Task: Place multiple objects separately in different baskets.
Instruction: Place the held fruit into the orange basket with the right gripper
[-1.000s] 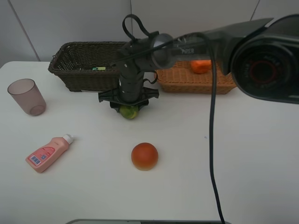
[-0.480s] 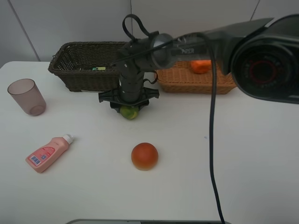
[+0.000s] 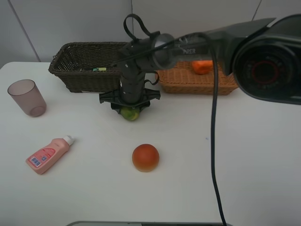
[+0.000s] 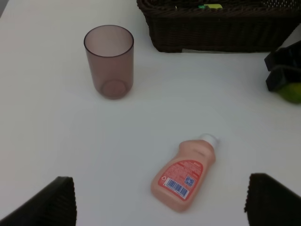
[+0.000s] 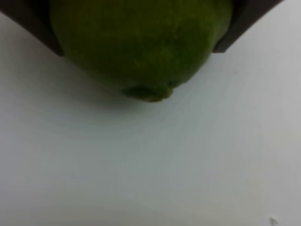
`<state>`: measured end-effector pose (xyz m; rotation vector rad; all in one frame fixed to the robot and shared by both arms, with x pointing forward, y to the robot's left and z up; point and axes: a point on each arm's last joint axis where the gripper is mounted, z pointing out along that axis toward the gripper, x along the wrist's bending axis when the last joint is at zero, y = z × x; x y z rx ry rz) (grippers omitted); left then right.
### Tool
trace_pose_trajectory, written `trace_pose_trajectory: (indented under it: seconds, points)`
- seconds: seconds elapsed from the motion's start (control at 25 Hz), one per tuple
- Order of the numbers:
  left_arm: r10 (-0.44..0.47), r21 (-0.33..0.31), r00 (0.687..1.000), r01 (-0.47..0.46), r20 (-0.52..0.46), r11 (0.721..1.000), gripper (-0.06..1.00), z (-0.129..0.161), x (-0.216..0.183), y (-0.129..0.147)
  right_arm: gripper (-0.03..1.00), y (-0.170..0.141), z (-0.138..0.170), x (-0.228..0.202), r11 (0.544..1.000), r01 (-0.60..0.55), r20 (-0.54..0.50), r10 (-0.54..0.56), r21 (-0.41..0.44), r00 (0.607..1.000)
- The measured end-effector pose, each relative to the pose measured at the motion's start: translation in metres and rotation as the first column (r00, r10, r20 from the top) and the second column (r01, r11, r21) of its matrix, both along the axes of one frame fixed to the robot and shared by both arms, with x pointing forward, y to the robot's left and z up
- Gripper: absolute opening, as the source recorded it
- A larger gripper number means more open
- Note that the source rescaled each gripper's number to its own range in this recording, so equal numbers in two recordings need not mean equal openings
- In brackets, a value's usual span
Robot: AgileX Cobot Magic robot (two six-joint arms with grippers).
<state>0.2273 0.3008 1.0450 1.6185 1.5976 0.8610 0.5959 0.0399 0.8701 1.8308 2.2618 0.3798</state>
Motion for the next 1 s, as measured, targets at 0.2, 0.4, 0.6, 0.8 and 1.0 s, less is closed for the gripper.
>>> trace_pose_trajectory:
  seconds: [0.2,0.4,0.6,0.8,1.0]
  points:
    - [0.0,0.0,1.0,0.0,0.0,1.0,0.92,0.0,0.0,0.0,0.39,-0.002,0.008,-0.002,1.0,-0.013,-0.018,0.013,-0.022,1.0]
    - [0.0,0.0,1.0,0.0,0.0,1.0,0.92,0.0,0.0,0.0,0.39,-0.008,0.038,-0.006,0.991,-0.112,-0.024,0.111,-0.066,0.994]
    - [0.0,0.0,1.0,0.0,0.0,1.0,0.92,0.0,0.0,0.0,0.39,-0.026,0.055,-0.004,0.982,-0.16,-0.1,0.15,-0.102,0.984]
    - [0.0,0.0,1.0,0.0,0.0,1.0,0.92,0.0,0.0,0.0,0.39,-0.053,0.081,0.007,0.984,-0.141,-0.129,0.127,-0.106,0.983]
    - [0.0,0.0,1.0,0.0,0.0,1.0,0.92,0.0,0.0,0.0,0.39,-0.088,0.108,0.026,0.995,-0.059,-0.088,0.052,-0.08,0.995]
